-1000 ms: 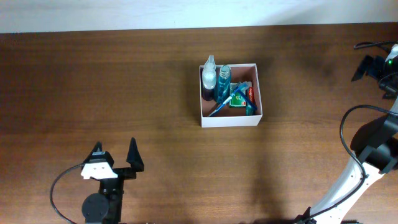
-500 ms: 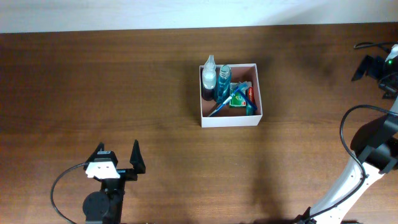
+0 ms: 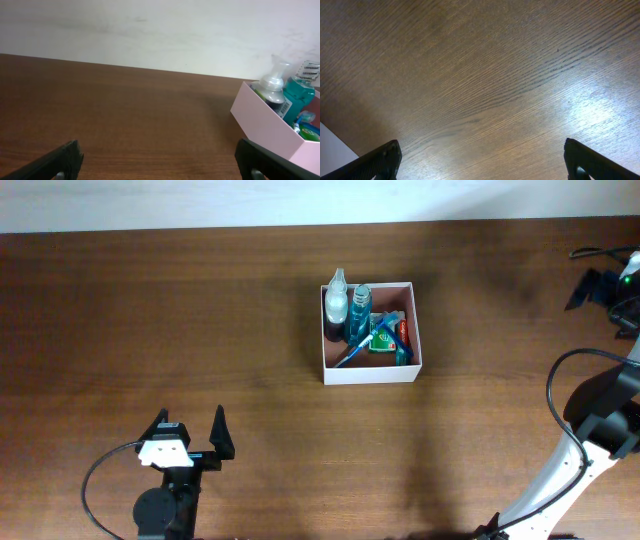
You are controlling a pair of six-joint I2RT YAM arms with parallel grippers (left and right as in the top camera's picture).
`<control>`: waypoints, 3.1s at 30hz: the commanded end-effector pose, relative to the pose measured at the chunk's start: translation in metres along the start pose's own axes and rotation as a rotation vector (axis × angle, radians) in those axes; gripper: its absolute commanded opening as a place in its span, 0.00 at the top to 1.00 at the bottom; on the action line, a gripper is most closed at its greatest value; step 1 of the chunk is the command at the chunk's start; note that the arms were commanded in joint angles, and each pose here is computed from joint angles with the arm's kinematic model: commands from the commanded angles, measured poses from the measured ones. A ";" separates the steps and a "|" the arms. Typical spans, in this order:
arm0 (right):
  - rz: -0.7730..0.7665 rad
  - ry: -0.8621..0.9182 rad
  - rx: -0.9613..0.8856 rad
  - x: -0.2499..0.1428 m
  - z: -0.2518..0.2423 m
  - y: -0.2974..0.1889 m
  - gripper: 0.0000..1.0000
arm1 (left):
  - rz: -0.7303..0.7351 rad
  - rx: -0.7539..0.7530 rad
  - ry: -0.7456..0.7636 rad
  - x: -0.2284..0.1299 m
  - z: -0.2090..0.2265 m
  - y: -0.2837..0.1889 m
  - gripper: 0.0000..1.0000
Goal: Pack container
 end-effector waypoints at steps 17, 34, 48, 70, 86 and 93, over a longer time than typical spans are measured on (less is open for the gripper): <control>-0.027 -0.003 0.001 -0.001 0.004 -0.012 0.01 | 0.006 -0.024 0.016 -0.001 -0.003 0.000 0.00; -0.198 -0.061 0.000 -0.011 0.030 -0.088 0.01 | 0.006 -0.024 0.016 -0.001 -0.003 0.000 0.00; -0.529 -0.352 0.094 -0.124 0.135 -0.237 0.01 | 0.006 -0.024 0.016 -0.001 -0.003 0.000 0.01; -0.995 -0.394 0.156 -0.245 0.113 -0.321 0.01 | 0.006 -0.024 0.016 -0.001 -0.003 0.000 0.01; -1.473 -0.578 0.421 -0.304 0.134 -0.293 0.01 | 0.006 -0.024 0.016 -0.001 -0.003 0.000 0.01; -1.612 -0.630 0.482 -0.311 0.140 -0.256 0.01 | 0.006 -0.024 0.016 -0.001 -0.003 0.000 0.01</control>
Point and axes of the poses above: each gripper's point midway between its finger pads, its own y axis out along the fingers, its own z axis along the line the jaws close on, x = y × z, the point moved 2 cm from there along -y, back along the fingers, and after that the axes turned 7 degrees about -y, right-handed, at the moved point
